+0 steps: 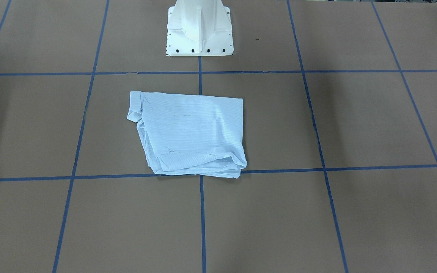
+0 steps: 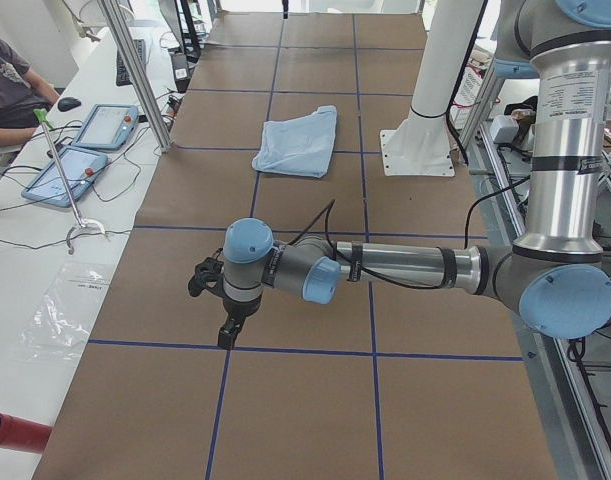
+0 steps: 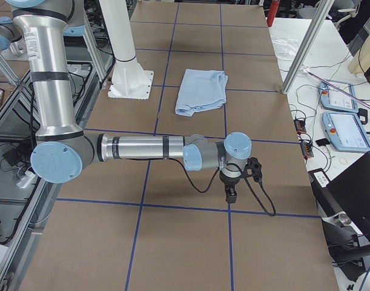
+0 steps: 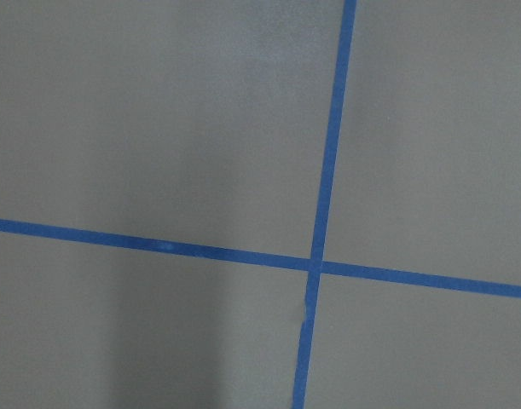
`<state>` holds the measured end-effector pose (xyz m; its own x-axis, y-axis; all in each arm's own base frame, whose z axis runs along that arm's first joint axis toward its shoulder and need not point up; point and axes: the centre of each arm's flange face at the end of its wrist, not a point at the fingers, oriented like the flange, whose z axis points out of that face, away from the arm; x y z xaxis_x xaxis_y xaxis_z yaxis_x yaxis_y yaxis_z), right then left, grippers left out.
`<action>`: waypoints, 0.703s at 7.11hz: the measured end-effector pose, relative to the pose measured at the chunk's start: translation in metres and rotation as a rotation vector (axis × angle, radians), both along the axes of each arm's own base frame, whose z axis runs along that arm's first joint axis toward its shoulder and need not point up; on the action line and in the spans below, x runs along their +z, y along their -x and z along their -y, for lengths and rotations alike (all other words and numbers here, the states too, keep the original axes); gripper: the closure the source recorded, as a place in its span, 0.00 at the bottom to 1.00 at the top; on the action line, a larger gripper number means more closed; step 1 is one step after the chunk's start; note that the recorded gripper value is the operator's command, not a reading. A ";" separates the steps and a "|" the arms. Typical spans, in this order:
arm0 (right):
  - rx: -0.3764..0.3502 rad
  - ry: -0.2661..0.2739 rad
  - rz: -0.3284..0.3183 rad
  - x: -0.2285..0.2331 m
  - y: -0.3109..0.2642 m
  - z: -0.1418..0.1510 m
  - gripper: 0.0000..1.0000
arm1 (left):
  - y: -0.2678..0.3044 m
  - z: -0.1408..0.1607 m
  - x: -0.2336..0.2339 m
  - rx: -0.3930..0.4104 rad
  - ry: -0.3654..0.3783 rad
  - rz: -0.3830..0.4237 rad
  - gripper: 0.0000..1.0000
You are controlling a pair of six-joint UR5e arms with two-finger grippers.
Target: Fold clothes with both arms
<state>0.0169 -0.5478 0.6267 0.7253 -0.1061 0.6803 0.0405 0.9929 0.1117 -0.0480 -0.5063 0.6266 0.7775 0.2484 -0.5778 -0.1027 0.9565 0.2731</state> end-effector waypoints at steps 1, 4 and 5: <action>0.020 0.023 0.006 -0.001 -0.004 -0.001 0.00 | -0.002 -0.004 0.002 0.006 0.069 -0.021 0.00; 0.073 0.139 0.048 -0.012 -0.029 -0.014 0.00 | -0.007 -0.012 -0.004 0.017 0.148 -0.092 0.00; 0.087 0.167 0.060 -0.007 -0.036 -0.025 0.00 | -0.007 -0.012 -0.006 0.017 0.147 -0.096 0.00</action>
<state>0.0529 -0.5228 0.6197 0.6847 0.0733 0.7252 -0.0485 0.9973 -0.0550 -0.0406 -0.4938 0.6207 0.7133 0.1688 -0.6802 -0.0995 0.9851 0.1401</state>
